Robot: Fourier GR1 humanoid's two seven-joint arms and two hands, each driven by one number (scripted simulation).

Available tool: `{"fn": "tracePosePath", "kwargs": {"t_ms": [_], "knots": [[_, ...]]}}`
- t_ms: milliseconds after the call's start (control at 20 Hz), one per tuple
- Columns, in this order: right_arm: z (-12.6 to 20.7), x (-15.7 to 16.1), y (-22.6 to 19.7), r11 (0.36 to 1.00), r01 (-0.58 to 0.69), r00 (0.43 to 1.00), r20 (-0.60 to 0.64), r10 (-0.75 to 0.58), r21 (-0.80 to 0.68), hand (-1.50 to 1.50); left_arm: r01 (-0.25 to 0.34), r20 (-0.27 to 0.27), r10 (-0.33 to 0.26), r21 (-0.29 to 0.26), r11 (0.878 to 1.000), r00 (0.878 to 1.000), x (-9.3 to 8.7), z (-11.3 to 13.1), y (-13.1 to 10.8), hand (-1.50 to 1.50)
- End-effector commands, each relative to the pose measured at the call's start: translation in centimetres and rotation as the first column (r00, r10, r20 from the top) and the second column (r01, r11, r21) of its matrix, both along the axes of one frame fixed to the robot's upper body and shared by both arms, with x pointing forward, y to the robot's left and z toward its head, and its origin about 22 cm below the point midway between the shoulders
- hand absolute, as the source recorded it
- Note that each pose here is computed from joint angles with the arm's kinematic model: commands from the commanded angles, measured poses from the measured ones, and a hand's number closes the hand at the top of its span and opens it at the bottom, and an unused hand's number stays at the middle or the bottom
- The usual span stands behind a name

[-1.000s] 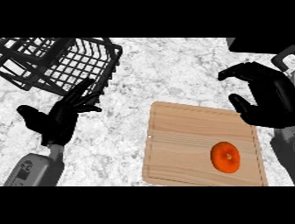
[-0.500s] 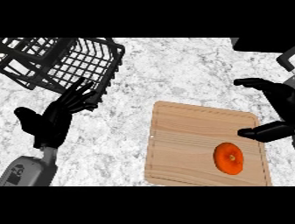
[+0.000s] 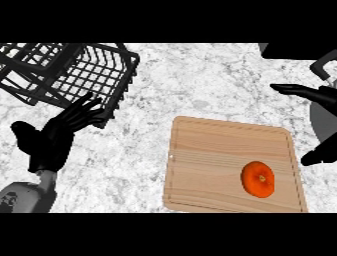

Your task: Pick the squash from the cutting board and place it in the pot

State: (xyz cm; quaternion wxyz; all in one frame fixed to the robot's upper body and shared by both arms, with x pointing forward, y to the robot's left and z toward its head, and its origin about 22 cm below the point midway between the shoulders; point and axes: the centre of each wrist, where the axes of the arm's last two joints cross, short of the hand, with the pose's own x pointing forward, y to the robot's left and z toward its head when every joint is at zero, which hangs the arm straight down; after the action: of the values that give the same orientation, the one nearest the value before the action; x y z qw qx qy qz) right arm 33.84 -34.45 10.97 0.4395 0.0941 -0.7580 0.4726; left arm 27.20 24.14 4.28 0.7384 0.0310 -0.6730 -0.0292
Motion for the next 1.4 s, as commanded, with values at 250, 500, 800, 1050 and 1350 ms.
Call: {"fn": "tracePosePath", "kwargs": {"t_ms": [250, 500, 800, 1050, 1350], "knots": [[1.6, -1.5, 5.8, 0.857, -0.262, 0.962, -0.044, 0.271, -0.444, -1.50, -0.147, 0.146, 0.146, -0.008, 0.989, 0.978, 1.6, 3.8, 2.6, 0.00], [2.6, -2.3, 7.1, 0.777, -0.270, 0.960, -0.096, 0.264, -0.568, -1.50, -0.152, 0.132, 0.150, 0.000, 0.988, 0.980, 0.4, 5.1, 3.5, 0.00], [-1.6, -4.4, 7.6, 0.773, -0.297, 0.953, -0.130, 0.272, -0.561, -1.50, -0.172, 0.141, 0.171, -0.004, 0.985, 0.975, 0.2, 4.2, 4.2, 0.00], [-2.4, -4.7, 9.5, 0.766, -0.270, 0.962, -0.124, 0.245, -0.584, -1.50, -0.165, 0.143, 0.167, -0.025, 0.986, 0.976, 0.7, 5.1, 3.6, 0.00], [-3.3, -4.2, 8.6, 0.739, -0.197, 0.978, -0.080, 0.191, -0.645, -1.50, -0.152, 0.147, 0.153, -0.023, 0.988, 0.977, 0.9, 4.9, 3.3, 0.00]]}}
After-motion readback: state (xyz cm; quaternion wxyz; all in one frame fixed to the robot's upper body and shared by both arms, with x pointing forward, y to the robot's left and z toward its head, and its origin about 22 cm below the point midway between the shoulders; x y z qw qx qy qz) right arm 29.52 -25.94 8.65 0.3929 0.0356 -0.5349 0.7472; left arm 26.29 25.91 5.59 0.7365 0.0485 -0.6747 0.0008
